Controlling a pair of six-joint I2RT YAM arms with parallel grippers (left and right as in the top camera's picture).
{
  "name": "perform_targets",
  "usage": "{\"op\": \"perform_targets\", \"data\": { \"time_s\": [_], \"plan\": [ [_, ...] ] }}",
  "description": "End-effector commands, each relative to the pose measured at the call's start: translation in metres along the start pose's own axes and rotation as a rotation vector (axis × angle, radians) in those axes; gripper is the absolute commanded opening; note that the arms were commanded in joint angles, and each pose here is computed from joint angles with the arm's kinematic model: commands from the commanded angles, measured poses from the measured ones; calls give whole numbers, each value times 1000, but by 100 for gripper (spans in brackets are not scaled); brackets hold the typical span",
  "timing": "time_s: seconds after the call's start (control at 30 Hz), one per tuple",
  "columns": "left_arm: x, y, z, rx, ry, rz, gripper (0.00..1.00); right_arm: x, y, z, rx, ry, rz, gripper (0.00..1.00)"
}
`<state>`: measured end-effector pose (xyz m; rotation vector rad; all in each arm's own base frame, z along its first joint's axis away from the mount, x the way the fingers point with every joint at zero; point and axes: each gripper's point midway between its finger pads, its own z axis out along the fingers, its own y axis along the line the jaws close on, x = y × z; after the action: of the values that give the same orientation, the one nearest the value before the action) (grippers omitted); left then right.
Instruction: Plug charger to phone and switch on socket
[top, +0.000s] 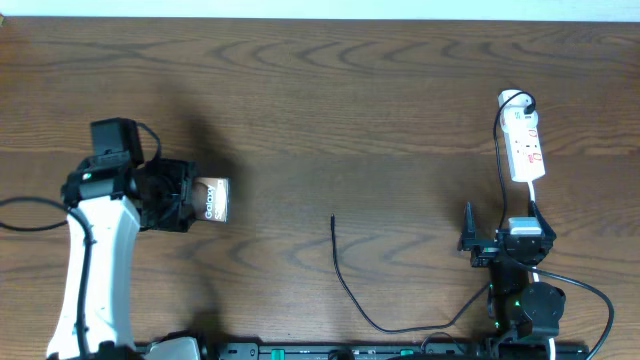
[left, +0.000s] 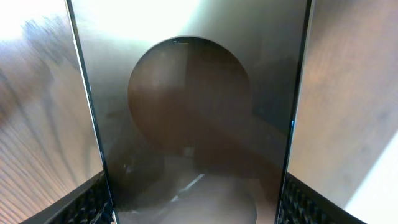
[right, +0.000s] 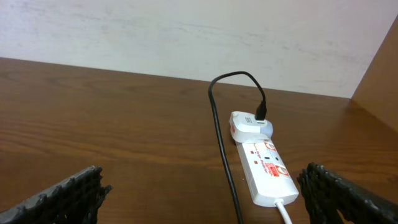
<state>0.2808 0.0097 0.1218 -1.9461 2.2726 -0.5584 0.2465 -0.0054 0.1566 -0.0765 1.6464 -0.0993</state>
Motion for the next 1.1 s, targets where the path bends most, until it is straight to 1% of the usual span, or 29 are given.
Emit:
{"op": "perform_targets", "data": {
  "time_s": [0.0, 0.17, 0.37, 0.73, 0.97, 1.07],
  "plan": [
    [-10, 2, 7, -59, -79, 52, 8, 2, 2, 0, -11, 5, 7, 99],
    [-7, 8, 24, -131, -75, 75, 7, 2, 2, 0, -11, 5, 7, 99],
    [-2, 12, 37, -179, -55, 90, 7, 2, 0, 0, 4, 6, -9, 99],
    [-2, 12, 37, -181, -54, 90, 7, 1, 0, 0, 0, 3, -9, 99],
    [-1, 12, 37, -179, -52, 90, 8, -17, 1, -1, -8, -71, -10, 99],
    [0, 11, 37, -173, -41, 89, 8, -28, 9, -2, -54, -116, -13, 99]
  ]
}}
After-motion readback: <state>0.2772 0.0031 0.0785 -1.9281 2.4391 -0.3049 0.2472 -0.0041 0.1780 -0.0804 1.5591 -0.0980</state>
